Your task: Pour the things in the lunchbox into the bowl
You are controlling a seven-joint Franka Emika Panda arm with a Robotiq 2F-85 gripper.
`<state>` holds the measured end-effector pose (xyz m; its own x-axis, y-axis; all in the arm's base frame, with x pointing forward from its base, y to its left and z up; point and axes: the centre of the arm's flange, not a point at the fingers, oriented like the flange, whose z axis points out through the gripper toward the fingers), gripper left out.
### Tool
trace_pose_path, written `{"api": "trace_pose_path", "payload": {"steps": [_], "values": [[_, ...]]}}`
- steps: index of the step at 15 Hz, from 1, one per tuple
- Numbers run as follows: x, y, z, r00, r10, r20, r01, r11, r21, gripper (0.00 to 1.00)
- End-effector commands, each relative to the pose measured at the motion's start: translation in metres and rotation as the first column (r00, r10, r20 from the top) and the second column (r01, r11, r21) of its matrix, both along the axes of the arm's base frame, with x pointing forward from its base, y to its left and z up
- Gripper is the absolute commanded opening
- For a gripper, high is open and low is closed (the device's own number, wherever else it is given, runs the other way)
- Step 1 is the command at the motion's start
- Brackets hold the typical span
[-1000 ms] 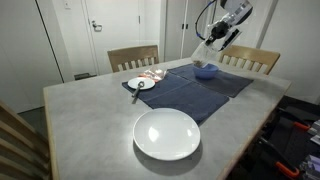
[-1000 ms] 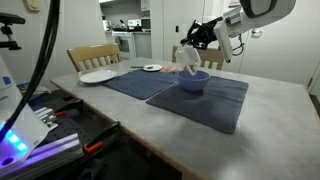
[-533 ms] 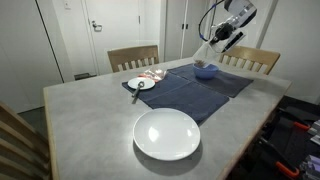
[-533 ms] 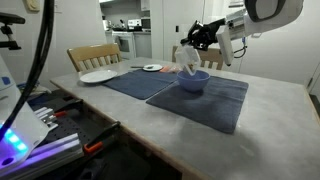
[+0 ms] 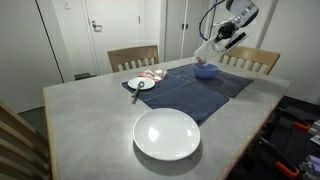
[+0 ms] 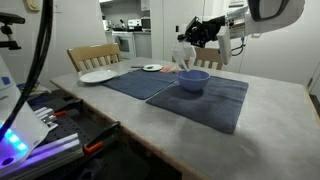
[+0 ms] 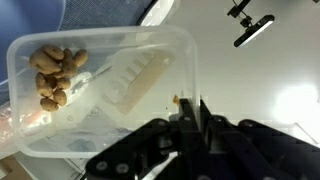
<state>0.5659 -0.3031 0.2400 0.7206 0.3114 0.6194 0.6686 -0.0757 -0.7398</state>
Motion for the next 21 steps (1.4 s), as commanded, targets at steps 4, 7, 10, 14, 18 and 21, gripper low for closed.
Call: {"api": "trace_pose_path", "payload": {"steps": [4, 7, 10, 14, 18, 21], "values": [[-0.051, -0.017, 0.01, 0.997, 0.022, 0.071, -0.028, 0.997, 0.078, 0.02], [-0.084, -0.034, 0.004, 0.993, 0.036, 0.108, -0.049, 0.991, 0.121, 0.02], [-0.124, -0.054, -0.001, 0.987, 0.043, 0.152, -0.067, 0.985, 0.158, 0.02], [-0.156, -0.066, -0.005, 0.967, 0.014, 0.253, -0.061, 0.982, 0.177, 0.02], [-0.094, -0.041, 0.001, 0.917, 0.11, 0.384, -0.138, 0.989, 0.046, 0.02], [-0.02, -0.004, 0.008, 0.892, 0.209, 0.402, -0.209, 0.977, -0.045, 0.02]]}}
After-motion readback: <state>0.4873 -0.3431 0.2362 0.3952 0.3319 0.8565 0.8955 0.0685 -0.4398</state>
